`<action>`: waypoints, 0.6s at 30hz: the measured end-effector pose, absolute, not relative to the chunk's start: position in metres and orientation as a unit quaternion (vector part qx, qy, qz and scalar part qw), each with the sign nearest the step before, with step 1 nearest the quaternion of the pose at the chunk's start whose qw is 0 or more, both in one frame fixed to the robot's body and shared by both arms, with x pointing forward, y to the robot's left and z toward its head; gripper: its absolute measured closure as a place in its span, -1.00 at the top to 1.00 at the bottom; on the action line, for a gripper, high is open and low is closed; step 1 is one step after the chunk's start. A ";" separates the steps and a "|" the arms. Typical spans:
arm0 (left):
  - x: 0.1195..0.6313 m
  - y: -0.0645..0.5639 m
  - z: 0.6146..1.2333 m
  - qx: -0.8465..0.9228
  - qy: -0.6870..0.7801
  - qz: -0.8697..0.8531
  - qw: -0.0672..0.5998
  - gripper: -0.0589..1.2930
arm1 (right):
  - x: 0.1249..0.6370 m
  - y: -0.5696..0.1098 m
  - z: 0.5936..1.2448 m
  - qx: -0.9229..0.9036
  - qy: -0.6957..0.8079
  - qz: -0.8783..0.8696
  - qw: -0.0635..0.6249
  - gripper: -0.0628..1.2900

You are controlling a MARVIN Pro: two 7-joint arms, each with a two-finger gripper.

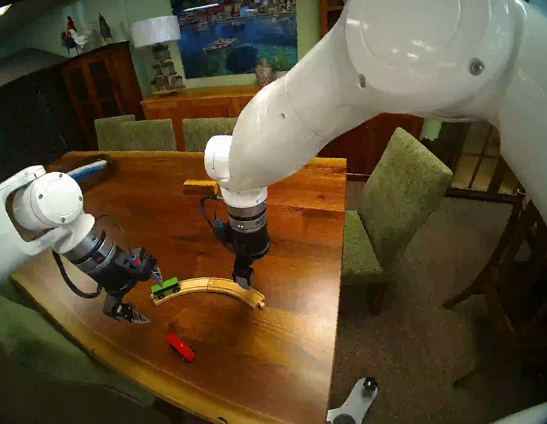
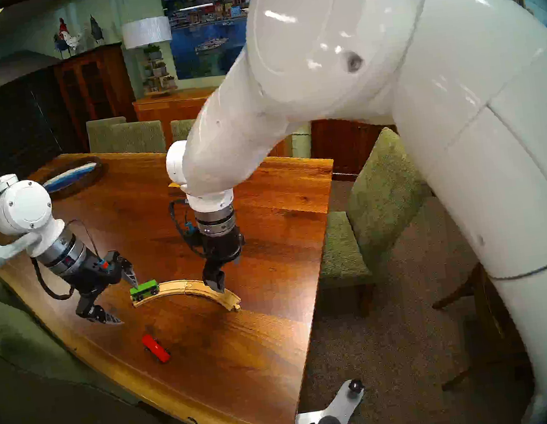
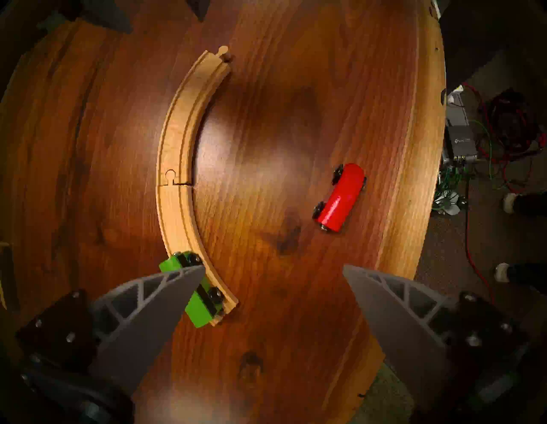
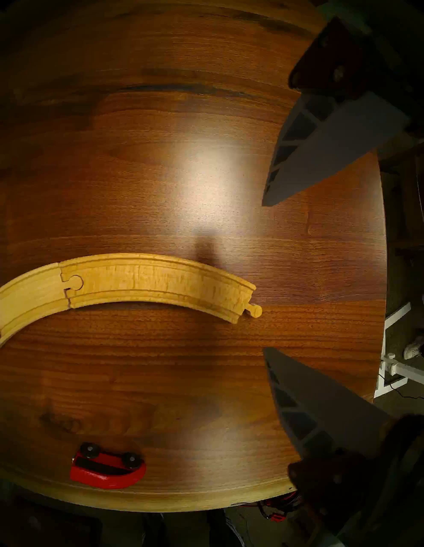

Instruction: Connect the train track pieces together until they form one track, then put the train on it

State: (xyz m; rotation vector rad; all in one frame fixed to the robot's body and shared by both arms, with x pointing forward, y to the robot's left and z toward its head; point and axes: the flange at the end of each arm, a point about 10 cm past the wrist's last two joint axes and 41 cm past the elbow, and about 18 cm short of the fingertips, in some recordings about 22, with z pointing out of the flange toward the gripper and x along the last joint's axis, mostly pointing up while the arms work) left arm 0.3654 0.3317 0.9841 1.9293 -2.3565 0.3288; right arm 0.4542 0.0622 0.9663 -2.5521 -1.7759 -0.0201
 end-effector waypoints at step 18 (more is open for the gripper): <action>0.350 0.308 0.961 0.577 -0.813 0.057 0.054 0.91 | 0.454 0.063 0.966 -0.821 -0.571 -0.007 0.016 0.90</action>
